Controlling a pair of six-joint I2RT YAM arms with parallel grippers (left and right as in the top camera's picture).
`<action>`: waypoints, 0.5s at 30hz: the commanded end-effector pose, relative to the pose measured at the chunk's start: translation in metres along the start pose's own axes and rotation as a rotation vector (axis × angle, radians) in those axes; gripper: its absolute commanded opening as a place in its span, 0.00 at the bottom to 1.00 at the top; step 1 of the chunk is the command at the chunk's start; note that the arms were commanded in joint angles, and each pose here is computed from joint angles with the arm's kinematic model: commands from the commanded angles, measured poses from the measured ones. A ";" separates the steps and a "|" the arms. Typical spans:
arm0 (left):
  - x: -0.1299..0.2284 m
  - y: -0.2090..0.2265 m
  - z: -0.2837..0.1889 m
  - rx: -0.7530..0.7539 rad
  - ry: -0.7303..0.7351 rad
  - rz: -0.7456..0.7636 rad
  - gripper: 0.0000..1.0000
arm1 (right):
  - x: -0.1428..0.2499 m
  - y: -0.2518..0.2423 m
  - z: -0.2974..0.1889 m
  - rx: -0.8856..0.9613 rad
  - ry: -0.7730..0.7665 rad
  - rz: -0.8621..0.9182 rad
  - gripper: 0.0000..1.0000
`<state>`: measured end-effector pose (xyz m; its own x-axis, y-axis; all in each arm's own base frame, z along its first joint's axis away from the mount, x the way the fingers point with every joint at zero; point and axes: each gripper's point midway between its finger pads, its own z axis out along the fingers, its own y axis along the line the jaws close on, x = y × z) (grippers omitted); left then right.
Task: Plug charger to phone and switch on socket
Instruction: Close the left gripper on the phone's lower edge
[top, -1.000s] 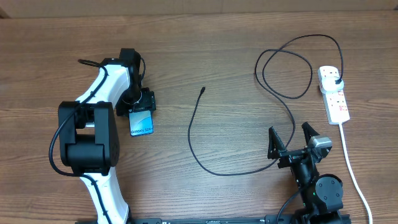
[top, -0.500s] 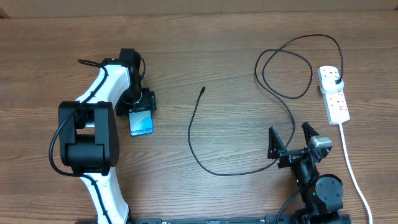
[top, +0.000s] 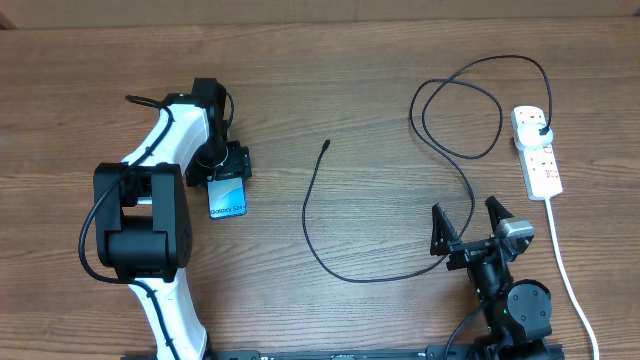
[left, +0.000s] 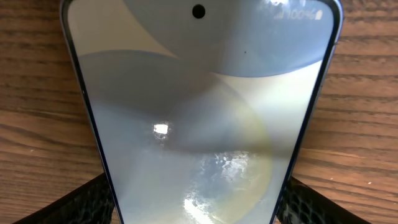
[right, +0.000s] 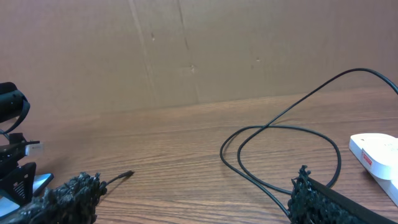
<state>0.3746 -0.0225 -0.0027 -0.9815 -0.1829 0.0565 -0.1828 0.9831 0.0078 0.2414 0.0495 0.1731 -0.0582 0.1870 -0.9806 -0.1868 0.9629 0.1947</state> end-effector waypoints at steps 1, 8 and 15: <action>0.021 -0.023 0.030 0.093 0.102 0.010 0.82 | 0.002 -0.001 0.000 0.002 -0.003 -0.008 1.00; 0.021 -0.023 0.030 0.093 0.103 0.010 0.82 | 0.002 -0.001 0.000 0.002 -0.003 -0.007 1.00; 0.021 -0.023 0.030 0.093 0.103 0.010 0.81 | 0.002 -0.001 0.000 0.002 -0.002 -0.008 1.00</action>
<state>0.3748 -0.0226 -0.0026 -0.9816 -0.1829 0.0555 -0.1828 0.9831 0.0072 0.2414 0.0495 0.1729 -0.0588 0.1861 -0.9808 -0.1867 0.9631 0.1940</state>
